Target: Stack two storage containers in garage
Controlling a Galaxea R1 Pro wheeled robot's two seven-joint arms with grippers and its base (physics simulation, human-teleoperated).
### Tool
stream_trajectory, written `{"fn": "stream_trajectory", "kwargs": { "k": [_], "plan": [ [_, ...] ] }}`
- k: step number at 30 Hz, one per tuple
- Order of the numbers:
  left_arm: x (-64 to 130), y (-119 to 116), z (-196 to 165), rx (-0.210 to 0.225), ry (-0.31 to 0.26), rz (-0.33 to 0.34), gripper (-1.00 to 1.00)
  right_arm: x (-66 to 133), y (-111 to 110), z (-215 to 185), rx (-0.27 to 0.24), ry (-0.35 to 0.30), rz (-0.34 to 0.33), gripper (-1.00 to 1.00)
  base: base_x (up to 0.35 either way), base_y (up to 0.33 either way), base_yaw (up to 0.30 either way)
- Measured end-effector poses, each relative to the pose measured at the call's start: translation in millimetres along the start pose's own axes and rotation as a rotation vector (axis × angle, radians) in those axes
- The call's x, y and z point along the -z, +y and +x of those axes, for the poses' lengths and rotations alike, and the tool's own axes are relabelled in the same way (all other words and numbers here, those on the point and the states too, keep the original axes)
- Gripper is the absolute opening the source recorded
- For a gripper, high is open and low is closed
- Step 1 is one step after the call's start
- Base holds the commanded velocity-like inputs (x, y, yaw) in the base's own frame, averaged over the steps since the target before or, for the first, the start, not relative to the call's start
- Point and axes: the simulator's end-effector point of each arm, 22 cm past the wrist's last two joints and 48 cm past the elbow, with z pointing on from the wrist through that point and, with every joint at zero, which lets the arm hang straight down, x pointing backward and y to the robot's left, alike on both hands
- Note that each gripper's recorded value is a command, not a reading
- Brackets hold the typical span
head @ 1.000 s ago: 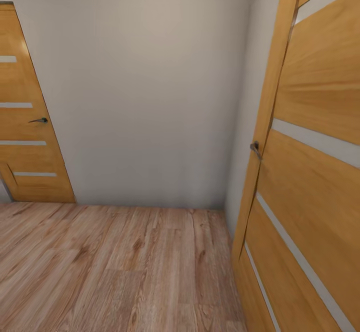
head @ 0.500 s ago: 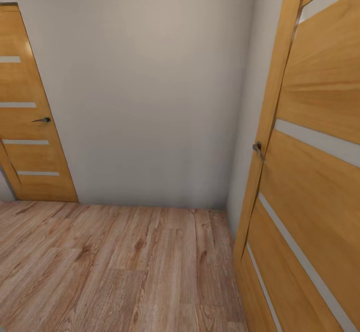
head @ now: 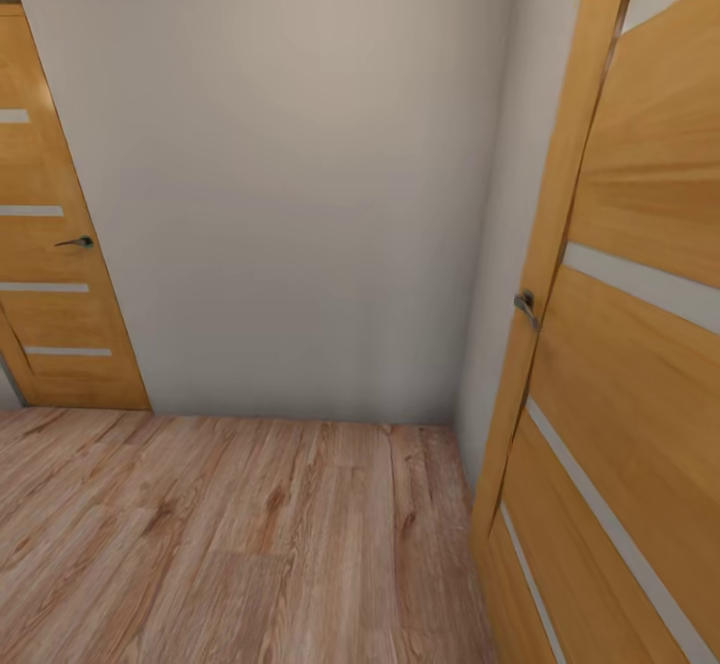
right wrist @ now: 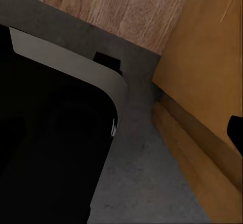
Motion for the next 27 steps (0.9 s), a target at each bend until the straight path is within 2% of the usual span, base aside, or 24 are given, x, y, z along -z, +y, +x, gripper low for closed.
{"fn": "stream_trajectory", "kwargs": {
  "k": [9,18,27],
  "plan": [
    [-0.1,-0.1,-0.2,0.001,0.000,-0.001,1.00,-0.2,0.9,0.6,0.000,0.004,-0.001,1.00,0.047,0.000,0.000],
    [-0.1,0.0,-0.3,0.000,0.000,-0.001,1.00,-0.1,1.1,0.5,0.000,0.004,-0.002,1.00,0.211,0.000,0.000],
    [-0.2,-0.2,-0.3,0.002,0.000,-0.002,1.00,-0.2,0.3,0.8,0.000,0.005,-0.001,1.00,0.021,0.000,0.000]
  ]
}}
